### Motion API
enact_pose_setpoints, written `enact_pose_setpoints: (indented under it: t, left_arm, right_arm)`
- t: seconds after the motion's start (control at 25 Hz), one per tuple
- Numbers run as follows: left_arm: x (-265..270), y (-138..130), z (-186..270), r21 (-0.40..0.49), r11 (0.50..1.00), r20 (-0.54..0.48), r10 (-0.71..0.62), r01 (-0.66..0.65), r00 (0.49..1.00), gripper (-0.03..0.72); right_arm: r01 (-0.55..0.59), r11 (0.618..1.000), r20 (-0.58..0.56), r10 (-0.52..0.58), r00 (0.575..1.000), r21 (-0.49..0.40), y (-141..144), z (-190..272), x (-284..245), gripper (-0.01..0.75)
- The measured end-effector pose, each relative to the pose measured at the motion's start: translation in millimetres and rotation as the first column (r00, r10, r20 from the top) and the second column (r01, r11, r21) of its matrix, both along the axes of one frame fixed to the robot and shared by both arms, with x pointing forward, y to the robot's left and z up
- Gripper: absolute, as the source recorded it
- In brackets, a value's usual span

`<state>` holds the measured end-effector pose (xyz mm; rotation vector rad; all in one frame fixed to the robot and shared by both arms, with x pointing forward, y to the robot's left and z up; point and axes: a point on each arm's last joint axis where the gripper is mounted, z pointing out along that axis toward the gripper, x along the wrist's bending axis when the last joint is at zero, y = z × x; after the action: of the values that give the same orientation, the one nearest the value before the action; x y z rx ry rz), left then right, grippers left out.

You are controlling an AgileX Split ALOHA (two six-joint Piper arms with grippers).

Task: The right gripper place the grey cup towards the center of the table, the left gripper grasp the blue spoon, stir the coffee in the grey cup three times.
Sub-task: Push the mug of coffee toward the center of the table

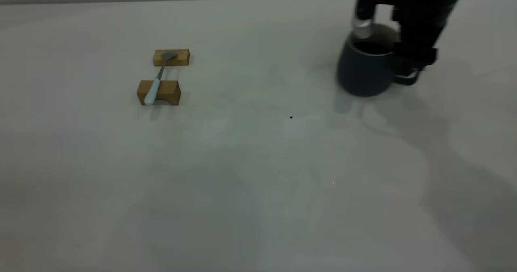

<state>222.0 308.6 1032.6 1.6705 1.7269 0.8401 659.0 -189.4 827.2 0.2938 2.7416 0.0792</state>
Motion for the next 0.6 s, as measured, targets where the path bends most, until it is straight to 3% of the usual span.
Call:
enact_pose_setpoints:
  t: [0.44, 0.6]
  left_arm:
    - [0, 0, 0, 0.0, 1.0, 0.001, 0.0, 0.0, 1.0, 0.465]
    - [0, 0, 0, 0.0, 1.0, 0.001, 0.0, 0.0, 1.0, 0.465]
  right_arm:
    - [-0.071, 0.992, -0.025, 0.074, 0.997, 0.101, 80, 0, -30, 0.644]
    - [0.039, 0.987, -0.058, -0.031, 0.998, 0.154, 89, 17, -36, 0.642]
